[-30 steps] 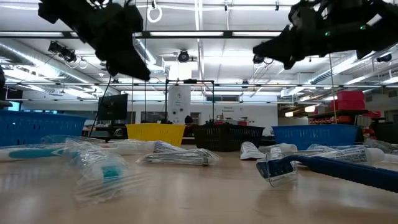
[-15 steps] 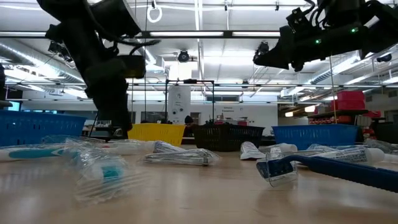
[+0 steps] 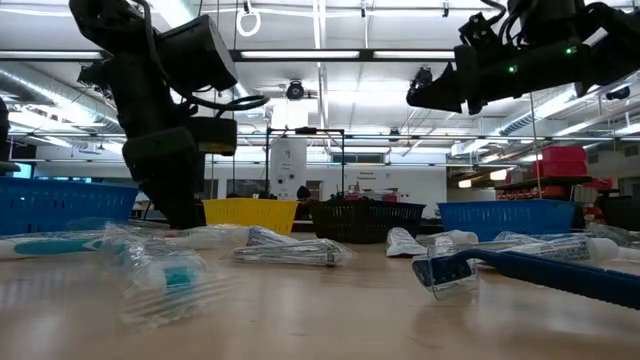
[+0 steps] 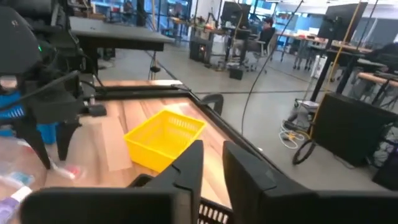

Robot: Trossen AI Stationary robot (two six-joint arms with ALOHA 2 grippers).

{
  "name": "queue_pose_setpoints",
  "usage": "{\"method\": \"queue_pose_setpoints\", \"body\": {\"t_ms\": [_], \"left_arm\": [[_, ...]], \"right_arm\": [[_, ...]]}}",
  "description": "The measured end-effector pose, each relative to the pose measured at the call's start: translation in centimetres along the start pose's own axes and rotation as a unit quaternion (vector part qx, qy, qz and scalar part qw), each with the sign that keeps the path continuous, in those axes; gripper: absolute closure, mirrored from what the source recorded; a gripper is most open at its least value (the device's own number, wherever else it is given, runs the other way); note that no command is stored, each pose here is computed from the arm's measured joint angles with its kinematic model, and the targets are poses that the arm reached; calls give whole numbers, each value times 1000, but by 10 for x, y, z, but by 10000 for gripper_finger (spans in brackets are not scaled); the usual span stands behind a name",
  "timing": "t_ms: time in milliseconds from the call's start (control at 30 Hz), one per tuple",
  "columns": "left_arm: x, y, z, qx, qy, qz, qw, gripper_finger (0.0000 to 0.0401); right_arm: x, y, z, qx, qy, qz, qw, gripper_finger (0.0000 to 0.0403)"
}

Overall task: Pick & Place Travel size toiletries
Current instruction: Put the orange toothbrush into the left blue bin

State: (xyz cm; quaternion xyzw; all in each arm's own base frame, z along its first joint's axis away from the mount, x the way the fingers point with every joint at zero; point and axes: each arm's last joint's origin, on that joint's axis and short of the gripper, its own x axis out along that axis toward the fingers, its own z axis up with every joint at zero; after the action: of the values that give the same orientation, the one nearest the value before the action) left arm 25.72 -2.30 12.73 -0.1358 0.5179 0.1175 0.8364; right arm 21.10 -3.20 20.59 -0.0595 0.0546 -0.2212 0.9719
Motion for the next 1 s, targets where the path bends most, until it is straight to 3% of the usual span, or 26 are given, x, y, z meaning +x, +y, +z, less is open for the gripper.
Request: {"method": "queue_pose_setpoints", "body": {"t_ms": [200, 600, 800, 1000], "left_arm": [[5, 0, 0, 6, 2, 8, 1000, 384], [-54, -20, 55, -15, -51, 8, 999, 387], [-104, -20, 63, -46, 20, 107, 993, 385], [-146, -25, 52, -61, 91, 141, 984, 387]], "right_arm": [[3, -3, -4, 24, 9, 10, 1000, 257], [4, -4, -4, 42, 11, 7, 999, 197], [4, -4, -4, 42, 11, 7, 999, 196], [4, -4, -5, 41, 15, 7, 999, 212]]}}
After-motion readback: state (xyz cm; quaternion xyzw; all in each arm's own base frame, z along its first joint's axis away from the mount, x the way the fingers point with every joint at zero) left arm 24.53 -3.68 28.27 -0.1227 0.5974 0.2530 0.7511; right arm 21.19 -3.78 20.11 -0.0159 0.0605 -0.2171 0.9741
